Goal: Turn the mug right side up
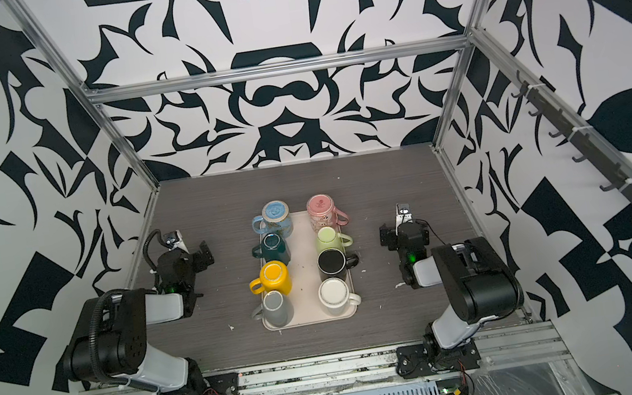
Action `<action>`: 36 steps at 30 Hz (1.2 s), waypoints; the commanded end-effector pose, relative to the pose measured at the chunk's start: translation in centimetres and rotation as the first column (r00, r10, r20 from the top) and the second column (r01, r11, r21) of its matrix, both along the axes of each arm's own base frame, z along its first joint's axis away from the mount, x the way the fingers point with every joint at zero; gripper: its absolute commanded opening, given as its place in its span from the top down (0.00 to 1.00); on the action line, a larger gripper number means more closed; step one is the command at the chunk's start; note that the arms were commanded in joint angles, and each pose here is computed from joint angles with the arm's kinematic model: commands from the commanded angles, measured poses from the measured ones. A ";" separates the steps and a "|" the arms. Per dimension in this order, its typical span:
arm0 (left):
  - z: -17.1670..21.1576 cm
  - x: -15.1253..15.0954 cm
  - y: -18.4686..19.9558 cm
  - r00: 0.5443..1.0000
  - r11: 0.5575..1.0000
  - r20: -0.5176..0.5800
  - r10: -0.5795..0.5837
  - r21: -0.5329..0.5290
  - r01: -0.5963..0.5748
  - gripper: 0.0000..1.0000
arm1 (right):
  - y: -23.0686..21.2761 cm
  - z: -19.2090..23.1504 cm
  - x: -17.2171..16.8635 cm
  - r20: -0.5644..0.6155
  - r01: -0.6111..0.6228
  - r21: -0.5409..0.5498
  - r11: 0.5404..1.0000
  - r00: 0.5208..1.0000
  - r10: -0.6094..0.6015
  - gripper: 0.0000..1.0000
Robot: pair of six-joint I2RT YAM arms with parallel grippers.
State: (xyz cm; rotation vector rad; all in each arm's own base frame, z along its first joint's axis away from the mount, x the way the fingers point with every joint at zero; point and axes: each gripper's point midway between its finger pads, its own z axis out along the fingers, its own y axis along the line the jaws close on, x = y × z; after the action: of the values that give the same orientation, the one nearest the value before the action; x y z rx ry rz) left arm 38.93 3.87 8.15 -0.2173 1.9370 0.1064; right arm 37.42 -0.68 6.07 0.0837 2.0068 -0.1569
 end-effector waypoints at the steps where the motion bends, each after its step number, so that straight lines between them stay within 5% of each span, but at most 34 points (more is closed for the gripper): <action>1: 0.9 0.3 0.2 0.999 1.000 0.031 0.008 -0.014 -0.007 0.00 | -0.2 2.0 1.0 0.069 0.014 0.001 1.000 0.998 -0.014 0.03; 13: 5.0 -0.1 0.5 0.999 1.000 0.021 0.027 -0.009 -0.027 0.02 | -0.5 6.3 1.5 0.023 0.048 0.008 0.999 0.999 -0.048 0.13; 24: 15.6 -4.1 -1.4 0.991 0.957 0.129 0.042 -0.290 -0.003 0.02 | 0.2 14.1 -1.8 -0.049 0.113 0.239 0.964 0.993 -0.104 0.17; 31: 16.9 -6.0 -2.6 0.990 0.836 0.098 0.098 -0.548 -0.029 0.03 | 3.7 16.0 -3.0 -0.170 0.130 0.514 0.848 0.984 -0.048 0.29; 36: 16.3 -6.6 -2.7 0.986 0.727 0.032 0.162 -0.680 -0.097 0.04 | 6.5 15.4 -2.6 -0.208 0.165 0.709 0.686 0.978 -0.021 0.35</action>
State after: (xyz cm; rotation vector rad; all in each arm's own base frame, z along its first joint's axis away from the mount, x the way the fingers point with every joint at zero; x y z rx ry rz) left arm 33.12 1.50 24.60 -0.6694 1.7924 -0.4097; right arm 35.06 3.68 21.72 0.5510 2.1206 0.3946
